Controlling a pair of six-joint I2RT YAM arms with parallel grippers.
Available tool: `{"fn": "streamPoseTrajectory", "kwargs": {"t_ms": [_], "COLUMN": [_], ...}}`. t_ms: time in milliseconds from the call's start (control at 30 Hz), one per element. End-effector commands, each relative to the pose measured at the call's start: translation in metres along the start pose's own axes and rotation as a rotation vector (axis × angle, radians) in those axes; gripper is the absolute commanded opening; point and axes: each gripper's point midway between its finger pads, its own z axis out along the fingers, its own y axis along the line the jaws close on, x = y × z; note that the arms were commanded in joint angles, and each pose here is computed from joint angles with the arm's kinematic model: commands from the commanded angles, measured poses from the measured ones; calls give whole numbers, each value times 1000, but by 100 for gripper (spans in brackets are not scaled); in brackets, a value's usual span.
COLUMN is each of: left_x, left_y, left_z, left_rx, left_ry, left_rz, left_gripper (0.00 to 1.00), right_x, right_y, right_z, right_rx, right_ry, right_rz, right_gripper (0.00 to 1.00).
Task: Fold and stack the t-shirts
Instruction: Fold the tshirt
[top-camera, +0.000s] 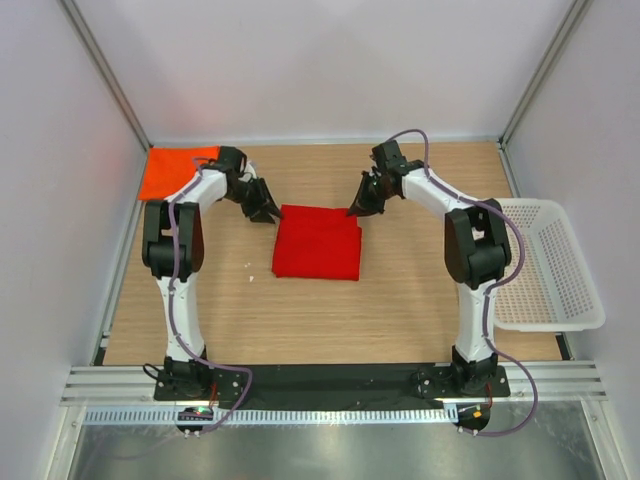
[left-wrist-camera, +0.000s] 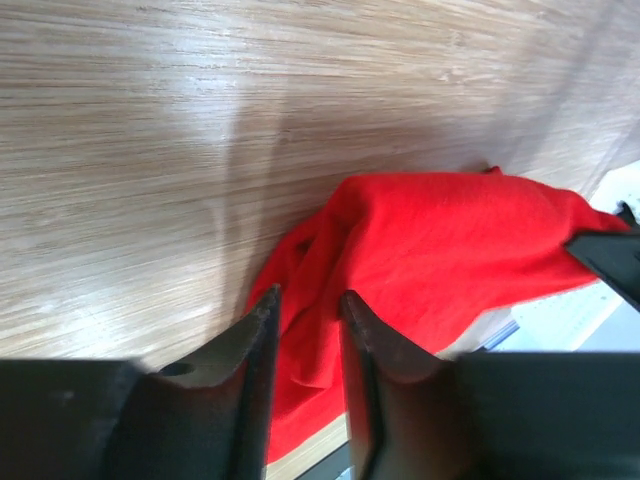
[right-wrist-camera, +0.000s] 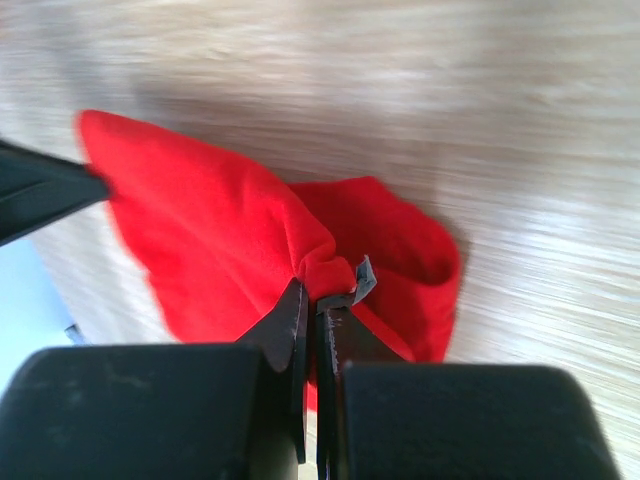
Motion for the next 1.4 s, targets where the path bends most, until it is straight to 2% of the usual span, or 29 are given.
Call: {"fn": "streamPoseTrajectory", "kwargs": {"t_ms": [0, 200, 333, 500, 633, 833, 933, 967, 1100, 1200, 1367], "left_x": [-4, 2, 27, 61, 65, 58, 55, 55, 56, 61, 63], "left_y": [-14, -23, -32, -19, -6, 23, 20, 17, 5, -4, -33], "left_z": [-18, -34, -40, -23, -8, 7, -1, -4, -18, -26, -49], "left_rx": [8, 6, 16, -36, -74, -193, -205, -201, -174, -145, -74], "left_ry": [-40, -41, -14, 52, 82, 94, 84, 78, 59, 57, 13], "left_rz": [27, 52, 84, 117, 131, 153, 172, 175, 186, 184, 180], "left_gripper": [38, 41, 44, 48, 49, 34, 38, 41, 43, 44, 43], "right_x": [7, 2, 5, 3, 6, 6, 0, -4, -11, -8, 7], "right_y": [-24, -50, -54, -60, -75, -96, -104, -107, -107, -91, -48], "right_z": [10, 18, 15, 9, 8, 8, -6, -12, -37, -56, -75], "right_rx": [79, 197, 213, 257, 317, 399, 469, 497, 568, 580, 471], "right_ry": [1, -3, -3, -20, -21, -25, -26, -36, -43, -45, -71], "right_rz": [24, -30, -30, -50, -72, -131, -199, -215, -280, -319, -352], "right_gripper": [1, 2, 2, 2, 3, 6, 13, 20, 34, 38, 42]}}
